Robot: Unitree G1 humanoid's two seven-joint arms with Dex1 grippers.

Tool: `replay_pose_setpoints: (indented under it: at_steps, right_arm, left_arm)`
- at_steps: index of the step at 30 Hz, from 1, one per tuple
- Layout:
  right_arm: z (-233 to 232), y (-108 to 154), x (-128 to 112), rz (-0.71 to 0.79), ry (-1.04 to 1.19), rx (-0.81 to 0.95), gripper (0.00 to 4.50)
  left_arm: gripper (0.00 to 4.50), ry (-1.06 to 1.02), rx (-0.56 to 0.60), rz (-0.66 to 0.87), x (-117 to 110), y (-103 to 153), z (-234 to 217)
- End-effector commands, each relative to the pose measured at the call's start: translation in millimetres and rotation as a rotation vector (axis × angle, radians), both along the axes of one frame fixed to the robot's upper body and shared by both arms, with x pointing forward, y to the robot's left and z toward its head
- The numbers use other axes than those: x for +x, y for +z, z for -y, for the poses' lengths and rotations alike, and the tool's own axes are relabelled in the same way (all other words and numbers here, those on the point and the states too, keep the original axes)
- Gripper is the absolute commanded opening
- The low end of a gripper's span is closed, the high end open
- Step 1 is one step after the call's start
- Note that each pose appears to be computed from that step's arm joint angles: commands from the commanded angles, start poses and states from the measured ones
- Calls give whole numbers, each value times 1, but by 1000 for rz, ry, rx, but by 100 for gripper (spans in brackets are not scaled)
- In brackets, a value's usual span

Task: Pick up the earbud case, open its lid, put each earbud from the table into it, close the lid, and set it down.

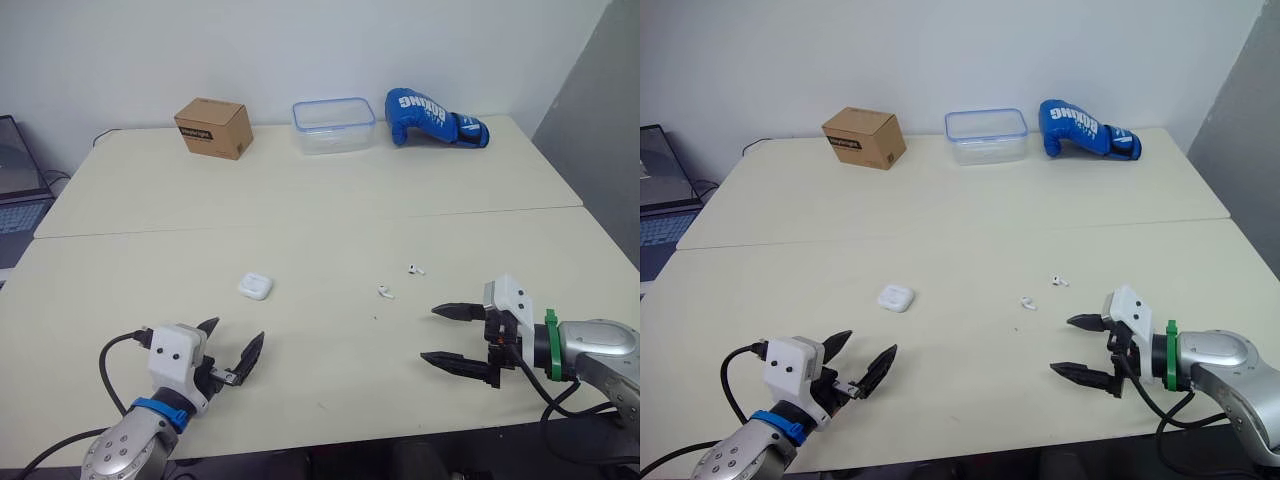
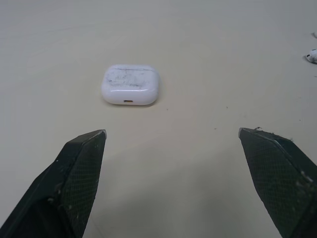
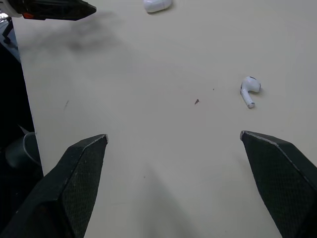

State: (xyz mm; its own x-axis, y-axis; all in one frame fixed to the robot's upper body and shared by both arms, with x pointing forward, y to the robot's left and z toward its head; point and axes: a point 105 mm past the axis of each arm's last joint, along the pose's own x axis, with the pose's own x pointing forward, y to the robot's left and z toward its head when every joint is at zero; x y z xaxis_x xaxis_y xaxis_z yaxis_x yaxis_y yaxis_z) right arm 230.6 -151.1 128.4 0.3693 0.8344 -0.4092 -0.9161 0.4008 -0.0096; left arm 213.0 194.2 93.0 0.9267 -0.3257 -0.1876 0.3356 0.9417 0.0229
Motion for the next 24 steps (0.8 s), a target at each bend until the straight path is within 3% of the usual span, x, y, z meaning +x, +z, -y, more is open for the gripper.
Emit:
replay_pose_setpoints:
  at_steps: [1,8,24]
  right_arm:
    - [-7,25,5,127,101,-50,450]
    - [-18,60,24,260,201,-84,450]
    - [-18,59,22,271,223,-109,450]
  left_arm:
    - [447,-44,-4,-28,11,7,0]
    - [447,-59,22,-70,41,8,-6]
    - [447,-46,47,-120,81,-20,1]
